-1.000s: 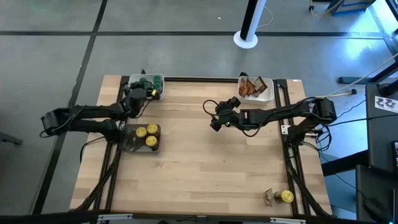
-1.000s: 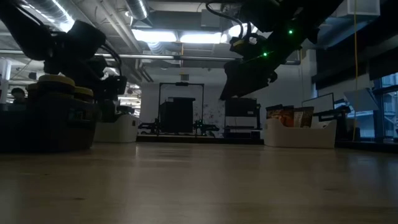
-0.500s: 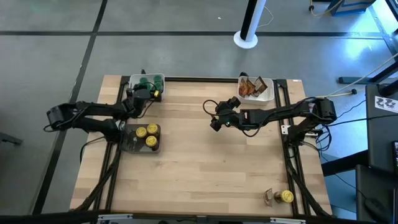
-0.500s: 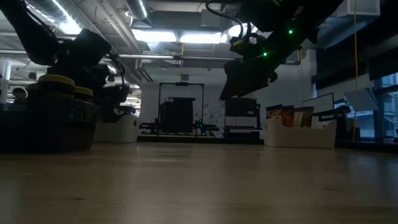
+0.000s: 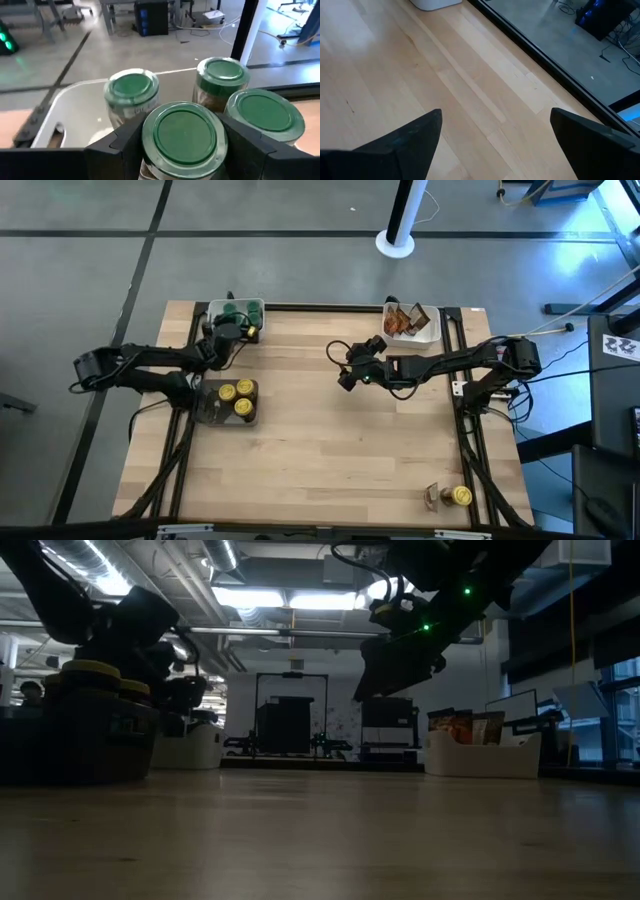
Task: Sort spices by type
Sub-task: Put the green seasoning bottle into the top left white bin
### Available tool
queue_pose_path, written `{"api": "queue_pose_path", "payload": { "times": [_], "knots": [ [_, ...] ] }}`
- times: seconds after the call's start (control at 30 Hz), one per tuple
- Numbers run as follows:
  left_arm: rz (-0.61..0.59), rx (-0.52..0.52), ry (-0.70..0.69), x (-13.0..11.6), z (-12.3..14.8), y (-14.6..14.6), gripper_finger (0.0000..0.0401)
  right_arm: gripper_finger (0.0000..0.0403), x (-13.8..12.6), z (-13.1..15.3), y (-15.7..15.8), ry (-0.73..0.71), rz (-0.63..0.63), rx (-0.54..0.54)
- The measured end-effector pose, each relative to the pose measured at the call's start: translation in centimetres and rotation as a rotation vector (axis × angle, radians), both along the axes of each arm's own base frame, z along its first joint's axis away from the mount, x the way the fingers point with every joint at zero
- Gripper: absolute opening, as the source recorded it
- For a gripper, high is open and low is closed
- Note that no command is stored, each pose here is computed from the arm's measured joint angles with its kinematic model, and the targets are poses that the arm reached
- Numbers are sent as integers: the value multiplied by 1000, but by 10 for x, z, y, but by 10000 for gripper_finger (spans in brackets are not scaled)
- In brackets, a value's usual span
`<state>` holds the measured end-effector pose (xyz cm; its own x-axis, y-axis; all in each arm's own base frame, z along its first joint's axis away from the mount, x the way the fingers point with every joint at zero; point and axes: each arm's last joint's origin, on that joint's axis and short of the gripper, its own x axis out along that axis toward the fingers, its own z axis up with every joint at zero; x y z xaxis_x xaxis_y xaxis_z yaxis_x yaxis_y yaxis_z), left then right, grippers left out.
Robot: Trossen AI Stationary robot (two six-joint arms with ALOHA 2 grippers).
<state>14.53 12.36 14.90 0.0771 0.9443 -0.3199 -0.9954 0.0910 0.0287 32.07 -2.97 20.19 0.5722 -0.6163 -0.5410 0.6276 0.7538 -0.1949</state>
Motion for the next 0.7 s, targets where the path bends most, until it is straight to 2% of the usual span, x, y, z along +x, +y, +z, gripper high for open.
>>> {"api": "queue_pose_path", "payload": {
  "times": [0.27, 0.7],
  "knots": [
    [10, -10, -18, -3, -5, -2, 209, 371, 0, 0, 0, 0, 0, 0],
    [-47, 41, 41, 5, 9, -1, 282, 371, 0, 0, 0, -1, 0, 0]
  ]
}}
